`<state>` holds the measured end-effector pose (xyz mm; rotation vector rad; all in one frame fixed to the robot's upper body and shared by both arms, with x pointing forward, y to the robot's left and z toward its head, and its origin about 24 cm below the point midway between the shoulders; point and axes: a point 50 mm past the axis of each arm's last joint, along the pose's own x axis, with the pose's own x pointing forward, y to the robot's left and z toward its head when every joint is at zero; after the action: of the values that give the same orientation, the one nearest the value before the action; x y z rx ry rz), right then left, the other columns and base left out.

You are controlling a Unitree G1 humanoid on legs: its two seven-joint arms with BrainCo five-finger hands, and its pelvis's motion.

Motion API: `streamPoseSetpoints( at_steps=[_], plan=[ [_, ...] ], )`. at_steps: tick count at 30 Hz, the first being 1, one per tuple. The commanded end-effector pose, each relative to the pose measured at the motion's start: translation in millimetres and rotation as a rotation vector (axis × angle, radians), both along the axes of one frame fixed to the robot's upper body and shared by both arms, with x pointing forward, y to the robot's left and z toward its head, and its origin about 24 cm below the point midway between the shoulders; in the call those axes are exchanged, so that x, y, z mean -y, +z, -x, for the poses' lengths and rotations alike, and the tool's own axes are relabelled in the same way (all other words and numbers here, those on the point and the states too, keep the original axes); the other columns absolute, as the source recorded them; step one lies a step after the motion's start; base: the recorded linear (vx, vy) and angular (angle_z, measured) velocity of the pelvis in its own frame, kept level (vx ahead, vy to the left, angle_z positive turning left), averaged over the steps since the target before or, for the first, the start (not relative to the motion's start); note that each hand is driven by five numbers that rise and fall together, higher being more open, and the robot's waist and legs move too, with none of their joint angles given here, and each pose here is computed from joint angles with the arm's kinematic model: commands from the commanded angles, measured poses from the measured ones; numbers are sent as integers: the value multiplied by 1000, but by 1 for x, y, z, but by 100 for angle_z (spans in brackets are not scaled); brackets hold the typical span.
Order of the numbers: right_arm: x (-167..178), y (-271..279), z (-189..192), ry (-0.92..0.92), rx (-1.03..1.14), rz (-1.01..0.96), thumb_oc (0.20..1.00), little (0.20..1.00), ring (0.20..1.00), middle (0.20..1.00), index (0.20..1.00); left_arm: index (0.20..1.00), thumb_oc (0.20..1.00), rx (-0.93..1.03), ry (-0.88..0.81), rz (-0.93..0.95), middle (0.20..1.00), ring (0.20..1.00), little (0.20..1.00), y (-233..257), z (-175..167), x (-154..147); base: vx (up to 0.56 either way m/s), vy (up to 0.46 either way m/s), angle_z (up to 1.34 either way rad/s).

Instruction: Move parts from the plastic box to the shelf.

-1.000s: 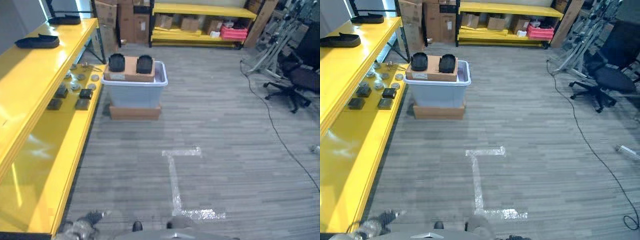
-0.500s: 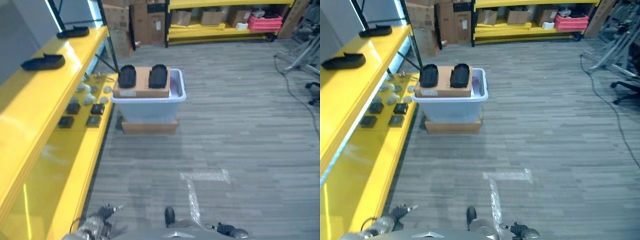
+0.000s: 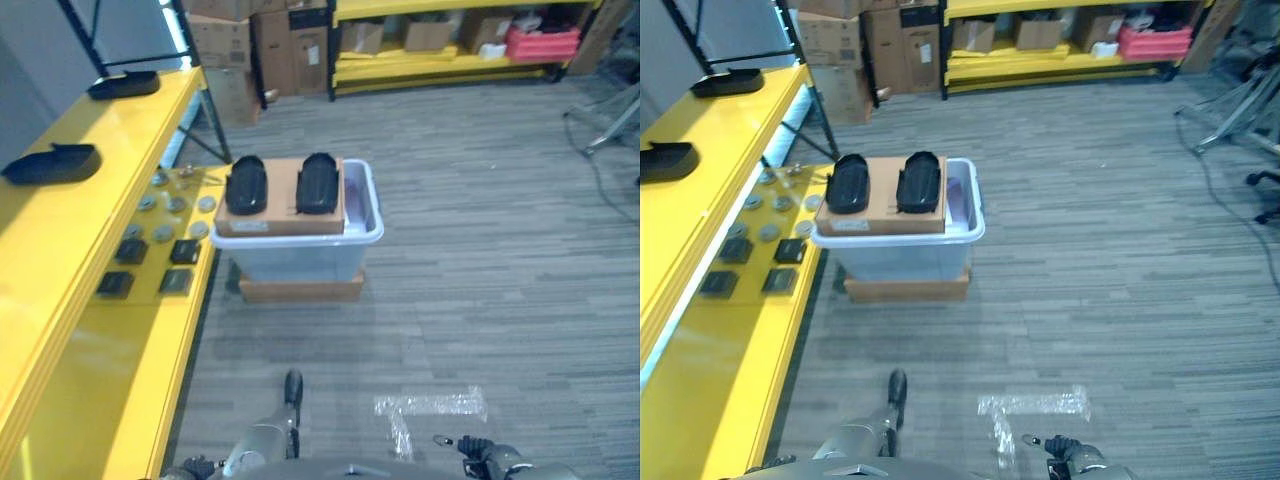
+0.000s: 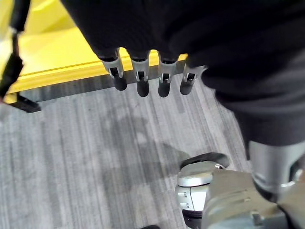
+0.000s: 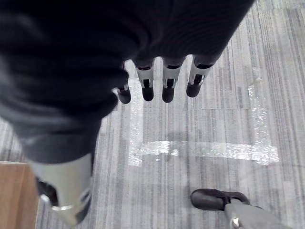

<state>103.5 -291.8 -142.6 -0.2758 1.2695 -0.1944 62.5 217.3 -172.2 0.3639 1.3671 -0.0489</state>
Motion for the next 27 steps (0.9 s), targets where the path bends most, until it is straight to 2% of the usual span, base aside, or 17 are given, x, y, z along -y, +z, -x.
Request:
streamPoseSetpoints(
  at_steps=[1, 4, 9, 14, 17, 22, 24, 26, 27],
  plan=[
    [-18, 0, -20, -28, 116, -68, 1000, 1000, 1000, 1000, 1000, 1000, 1000, 91, -44, -72, 1000, 1000, 1000, 11, -35, -19, 293, 95, -22],
    [-29, -2, -22, -13, 146, -103, 1000, 1000, 1000, 1000, 1000, 1000, 1000, 175, -3, -70, 1000, 1000, 1000, 17, -55, -21, 204, 16, 12],
    [-30, -7, -12, 12, 84, -83, 1000, 1000, 1000, 1000, 1000, 1000, 1000, 327, -91, -85, 1000, 1000, 1000, 34, -104, -15, 227, -156, 43],
    [-21, -7, -1, 7, 51, -46, 1000, 1000, 1000, 1000, 1000, 1000, 1000, 265, -74, -38, 1000, 1000, 1000, 22, -83, 1, 203, -259, 33],
    [-14, 25, -64, 33, 365, 45, 1000, 1000, 1000, 1000, 1000, 1000, 1000, 219, -101, -9, 1000, 1000, 1000, 13, -64, 15, 69, -113, 3],
    [-11, 97, -119, 75, 822, 184, 1000, 1000, 1000, 1000, 1000, 1000, 1000, 165, -46, -28, 1000, 1000, 1000, 5, -37, 18, 48, -14, -21],
    [-11, 109, -128, 68, 891, 189, 1000, 1000, 1000, 1000, 1000, 1000, 1000, 146, -53, -37, 1000, 1000, 1000, 4, -32, 17, 56, 7, -3],
    [-14, 135, -148, 144, 991, 217, 1000, 1000, 1000, 1000, 1000, 1000, 1000, 154, -56, -40, 1000, 1000, 1000, 5, -32, 14, 24, 15, 10],
    [-14, 178, -188, 219, 1106, 319, 1000, 1000, 1000, 1000, 1000, 1000, 1000, 212, -54, -39, 1000, 1000, 1000, 9, -47, 10, -44, 25, 11]
  ],
)
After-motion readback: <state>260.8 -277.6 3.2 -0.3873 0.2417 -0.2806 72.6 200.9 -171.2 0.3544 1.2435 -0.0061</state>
